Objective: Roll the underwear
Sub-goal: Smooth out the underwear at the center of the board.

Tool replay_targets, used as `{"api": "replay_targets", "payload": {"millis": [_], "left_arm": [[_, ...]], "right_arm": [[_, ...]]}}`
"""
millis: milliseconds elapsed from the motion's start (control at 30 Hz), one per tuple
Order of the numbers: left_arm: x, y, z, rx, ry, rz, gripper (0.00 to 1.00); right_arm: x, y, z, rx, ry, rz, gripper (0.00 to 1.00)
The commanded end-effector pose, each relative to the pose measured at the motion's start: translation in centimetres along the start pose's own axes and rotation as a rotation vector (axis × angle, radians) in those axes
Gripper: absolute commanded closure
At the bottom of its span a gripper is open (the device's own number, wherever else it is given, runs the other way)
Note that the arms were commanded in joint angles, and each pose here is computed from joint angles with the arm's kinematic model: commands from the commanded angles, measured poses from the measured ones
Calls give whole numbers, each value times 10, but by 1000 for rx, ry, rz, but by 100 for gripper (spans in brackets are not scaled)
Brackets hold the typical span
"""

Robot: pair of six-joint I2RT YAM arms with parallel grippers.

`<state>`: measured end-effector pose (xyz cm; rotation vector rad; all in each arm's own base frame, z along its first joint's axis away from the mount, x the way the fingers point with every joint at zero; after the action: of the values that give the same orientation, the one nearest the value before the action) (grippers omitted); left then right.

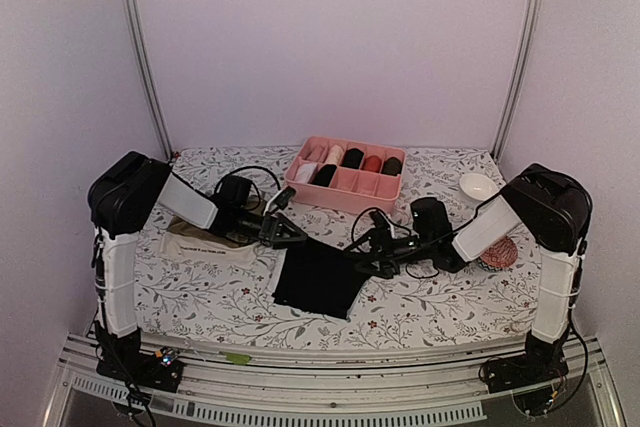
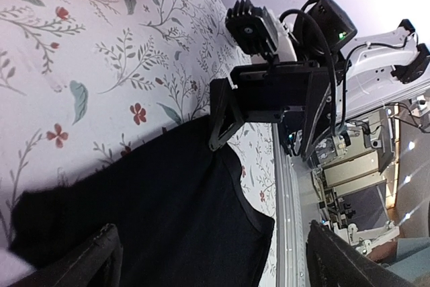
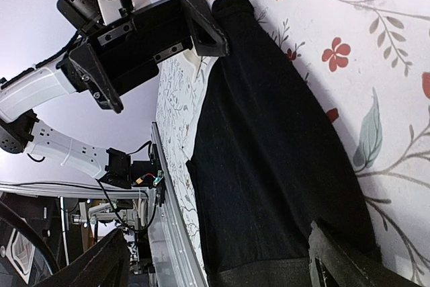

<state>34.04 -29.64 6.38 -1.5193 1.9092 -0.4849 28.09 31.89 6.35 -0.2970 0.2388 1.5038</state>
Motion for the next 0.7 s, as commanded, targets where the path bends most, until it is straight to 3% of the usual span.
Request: {"api": "replay_targets", "payload": {"millis": [0,200,367,667], "left_arm": [[-21,15,-1,-14,-54,-1,4],[-22,7,-69,203,-5,32,4],[-19,29,-105,295,-15,79,4],[24,77,-119,288,92,203,4]], "right_arm": [[-13,20,-33,148,101,25,7],[-20,15,27,15,68,40,7],[-10,35,74,-105,31,128,7],[27,60,45,-43,40,266,7]]}}
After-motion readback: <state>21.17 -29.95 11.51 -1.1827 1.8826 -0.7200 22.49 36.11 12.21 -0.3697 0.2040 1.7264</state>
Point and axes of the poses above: each gripper's point midway between its finger pads, its own x axis out along the fingers, its own z axis along the line the jaws close on, y = z × x, the point moved 4 cm from there along -x, back along the fingers, and after that the axes turned 10 degrees about x, right-handed, at the moved point
